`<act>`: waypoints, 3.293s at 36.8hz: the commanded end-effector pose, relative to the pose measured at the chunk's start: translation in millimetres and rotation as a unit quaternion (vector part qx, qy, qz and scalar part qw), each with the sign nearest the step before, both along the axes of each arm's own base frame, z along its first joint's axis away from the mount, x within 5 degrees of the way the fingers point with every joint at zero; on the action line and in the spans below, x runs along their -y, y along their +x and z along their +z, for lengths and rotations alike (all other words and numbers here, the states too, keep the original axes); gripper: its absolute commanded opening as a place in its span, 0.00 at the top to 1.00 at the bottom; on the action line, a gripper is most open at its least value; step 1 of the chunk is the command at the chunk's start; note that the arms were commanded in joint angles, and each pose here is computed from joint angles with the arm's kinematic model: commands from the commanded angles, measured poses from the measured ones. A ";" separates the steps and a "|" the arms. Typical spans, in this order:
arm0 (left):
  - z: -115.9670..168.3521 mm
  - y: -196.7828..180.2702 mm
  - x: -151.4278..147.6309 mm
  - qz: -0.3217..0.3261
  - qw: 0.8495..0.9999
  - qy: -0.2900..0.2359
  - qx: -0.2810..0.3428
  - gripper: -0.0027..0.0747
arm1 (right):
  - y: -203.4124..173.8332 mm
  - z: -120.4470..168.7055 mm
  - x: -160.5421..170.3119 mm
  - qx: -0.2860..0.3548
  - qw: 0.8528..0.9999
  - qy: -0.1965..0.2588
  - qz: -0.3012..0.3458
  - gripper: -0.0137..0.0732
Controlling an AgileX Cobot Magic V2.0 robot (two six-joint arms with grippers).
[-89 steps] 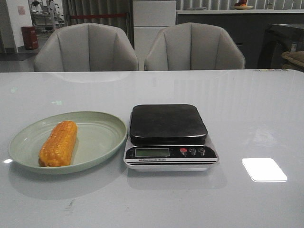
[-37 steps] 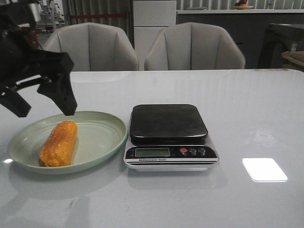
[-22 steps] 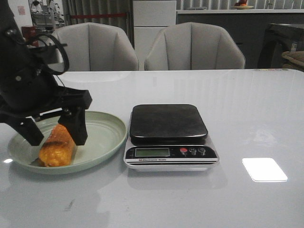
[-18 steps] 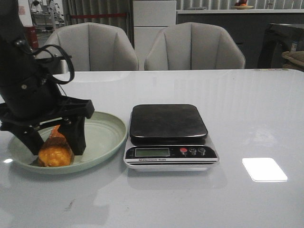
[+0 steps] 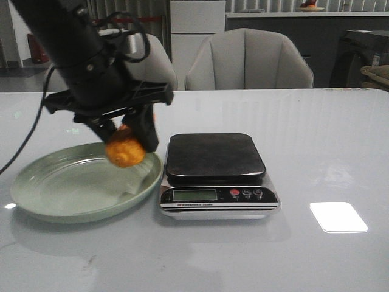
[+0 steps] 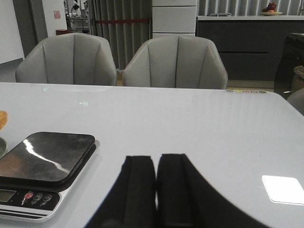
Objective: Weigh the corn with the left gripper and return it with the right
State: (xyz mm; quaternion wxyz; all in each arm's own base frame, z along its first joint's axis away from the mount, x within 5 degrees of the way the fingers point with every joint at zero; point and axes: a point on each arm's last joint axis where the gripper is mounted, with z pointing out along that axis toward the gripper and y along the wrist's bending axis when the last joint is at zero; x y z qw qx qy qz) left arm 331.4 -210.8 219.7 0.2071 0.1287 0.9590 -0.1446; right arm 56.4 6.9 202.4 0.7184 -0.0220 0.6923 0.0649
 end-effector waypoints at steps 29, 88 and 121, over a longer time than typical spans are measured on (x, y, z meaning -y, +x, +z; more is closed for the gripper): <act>23.6 6.7 78.5 -0.017 0.992 -0.120 0.035 0.17 | -1.8 5.1 0.1 0.047 0.999 -0.003 -0.001 0.64; 101.6 -296.8 -188.3 -0.054 0.902 -0.143 0.403 0.83 | -1.9 6.0 0.1 0.052 0.999 -0.003 -0.001 0.64; 96.5 -296.3 -187.9 -0.055 0.888 -0.153 0.430 0.82 | 72.5 105.9 -9.1 -0.167 0.985 0.040 -0.006 0.64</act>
